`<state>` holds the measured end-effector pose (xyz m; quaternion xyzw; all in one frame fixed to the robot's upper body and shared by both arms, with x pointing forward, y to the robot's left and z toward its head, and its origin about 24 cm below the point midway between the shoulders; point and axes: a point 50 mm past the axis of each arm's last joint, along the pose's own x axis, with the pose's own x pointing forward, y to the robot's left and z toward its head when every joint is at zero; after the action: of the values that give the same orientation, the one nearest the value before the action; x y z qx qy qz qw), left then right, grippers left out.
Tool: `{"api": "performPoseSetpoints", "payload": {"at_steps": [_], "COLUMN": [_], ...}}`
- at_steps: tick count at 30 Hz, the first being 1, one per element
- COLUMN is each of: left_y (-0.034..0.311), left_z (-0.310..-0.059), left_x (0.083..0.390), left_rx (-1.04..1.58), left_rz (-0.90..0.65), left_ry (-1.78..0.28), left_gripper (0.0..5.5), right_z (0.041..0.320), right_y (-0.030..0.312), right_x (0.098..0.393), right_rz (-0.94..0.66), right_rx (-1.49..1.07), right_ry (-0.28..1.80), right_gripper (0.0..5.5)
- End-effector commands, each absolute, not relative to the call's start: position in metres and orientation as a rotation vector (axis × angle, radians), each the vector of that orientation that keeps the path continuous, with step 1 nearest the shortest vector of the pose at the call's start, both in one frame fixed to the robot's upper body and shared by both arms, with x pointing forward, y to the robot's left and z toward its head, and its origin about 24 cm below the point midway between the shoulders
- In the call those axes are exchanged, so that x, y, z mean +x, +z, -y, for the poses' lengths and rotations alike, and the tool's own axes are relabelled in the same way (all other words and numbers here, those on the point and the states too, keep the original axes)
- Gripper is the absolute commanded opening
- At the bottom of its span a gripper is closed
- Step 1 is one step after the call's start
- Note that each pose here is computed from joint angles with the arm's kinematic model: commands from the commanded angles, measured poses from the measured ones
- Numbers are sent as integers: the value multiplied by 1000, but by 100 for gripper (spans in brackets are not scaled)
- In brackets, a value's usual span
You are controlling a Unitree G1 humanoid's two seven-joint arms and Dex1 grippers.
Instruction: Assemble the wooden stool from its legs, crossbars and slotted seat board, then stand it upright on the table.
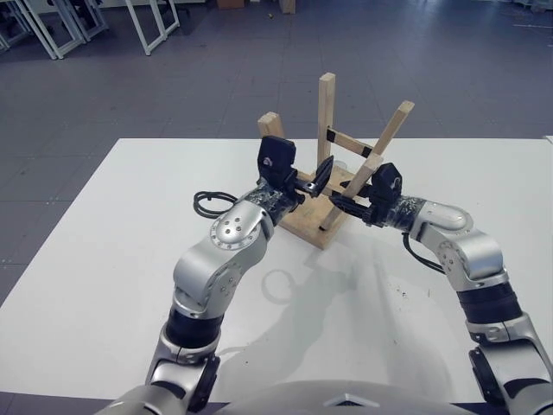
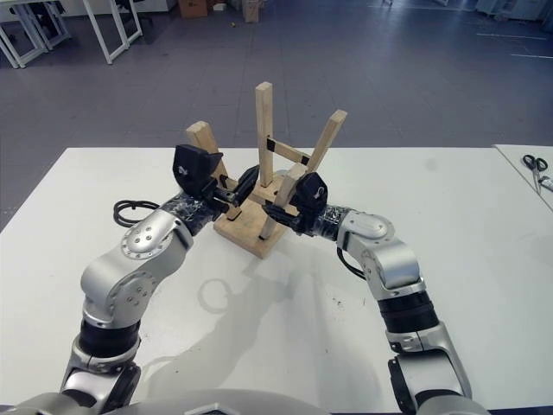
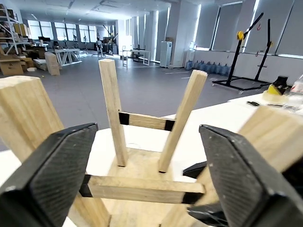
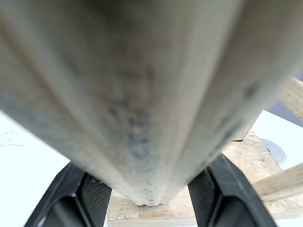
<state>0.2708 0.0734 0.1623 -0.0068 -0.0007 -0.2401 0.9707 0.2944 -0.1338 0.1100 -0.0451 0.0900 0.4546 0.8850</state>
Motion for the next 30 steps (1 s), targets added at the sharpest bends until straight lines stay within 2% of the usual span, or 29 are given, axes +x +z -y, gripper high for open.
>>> {"api": "performPoseSetpoints", "payload": {"at_steps": [1,5,7,12,16,20,24,27,30], "left_y": [164,185,166,105,95,112,171,207,213], "left_z": [-69,-67,-61,-54,-55,-55,-63,-79,-88], "left_x": [294,312,310,282,275,279,294,308,316], "left_rx": [96,244,367,537,555,495,297,327,391], "left_rz": [25,115,37,-177,-204,-139,84,225,243], "left_ry": [-491,-513,-590,-750,-756,-713,-579,-492,-462], "left_gripper": [352,352,352,352,352,352,352,352,352], "right_z": [143,142,141,138,136,137,136,136,137], "right_y": [48,50,50,53,53,43,41,41,41], "right_x": [270,272,272,272,275,272,269,268,268], "right_rz": [-517,-514,-515,-515,-531,-561,-566,-566,-566], "right_rx": [-54,-61,-63,-77,-122,-141,-131,-129,-127], "right_ry": [930,941,946,958,975,976,977,982,987], "right_gripper": [202,202,202,202,202,202,202,202,202]}}
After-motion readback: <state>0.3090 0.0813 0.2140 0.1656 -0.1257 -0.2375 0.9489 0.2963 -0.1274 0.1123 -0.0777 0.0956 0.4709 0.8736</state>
